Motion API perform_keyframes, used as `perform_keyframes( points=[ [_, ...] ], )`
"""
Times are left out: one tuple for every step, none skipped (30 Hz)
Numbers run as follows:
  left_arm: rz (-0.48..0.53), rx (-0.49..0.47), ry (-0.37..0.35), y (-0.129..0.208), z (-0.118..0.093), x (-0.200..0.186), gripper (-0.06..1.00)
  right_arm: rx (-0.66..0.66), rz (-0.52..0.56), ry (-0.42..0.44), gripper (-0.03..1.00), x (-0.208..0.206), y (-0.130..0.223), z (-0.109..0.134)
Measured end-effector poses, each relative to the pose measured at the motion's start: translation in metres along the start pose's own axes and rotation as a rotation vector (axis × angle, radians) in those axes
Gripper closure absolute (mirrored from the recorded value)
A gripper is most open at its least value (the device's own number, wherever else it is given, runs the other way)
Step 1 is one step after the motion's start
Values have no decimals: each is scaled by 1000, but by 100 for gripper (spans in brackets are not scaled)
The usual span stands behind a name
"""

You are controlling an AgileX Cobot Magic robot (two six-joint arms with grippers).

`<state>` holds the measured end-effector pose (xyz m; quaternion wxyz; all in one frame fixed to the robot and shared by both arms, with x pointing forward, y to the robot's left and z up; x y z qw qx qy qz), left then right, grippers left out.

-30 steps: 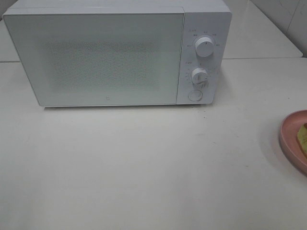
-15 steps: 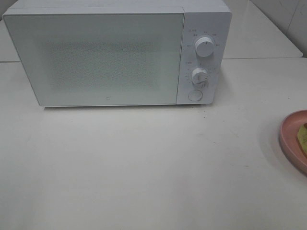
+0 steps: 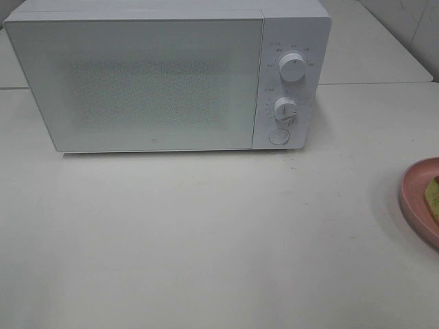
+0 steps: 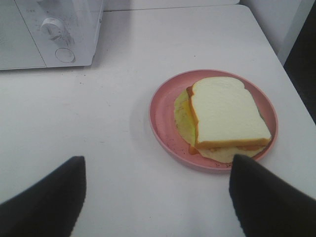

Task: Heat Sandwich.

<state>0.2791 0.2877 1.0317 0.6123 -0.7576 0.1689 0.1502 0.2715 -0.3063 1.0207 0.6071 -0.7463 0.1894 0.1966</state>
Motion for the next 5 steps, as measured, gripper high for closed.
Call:
perform_keyframes(
  points=[
    [0, 0, 0, 0, 0, 0, -4, 0, 0, 0, 20, 0, 0, 0],
    [0, 0, 0, 0, 0, 0, -4, 0, 0, 0, 20, 0, 0, 0],
    [0, 0, 0, 0, 0, 0, -4, 0, 0, 0, 20, 0, 0, 0],
    [0, 0, 0, 0, 0, 0, -4, 0, 0, 0, 20, 0, 0, 0],
    [0, 0, 0, 0, 0, 0, -4, 0, 0, 0, 20, 0, 0, 0]
  ],
)
Point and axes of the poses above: a point on each arm's last joint axis where the gripper is mounted, x pointing out along that axis toward the gripper, z along the wrist's bending axis when the last joint is at zero, y = z × x, the point moved 5 cm from there along x, pointing out along that axis toward the gripper, and after that the axes turned 14 degrees about -x, right-handed, at the moved point
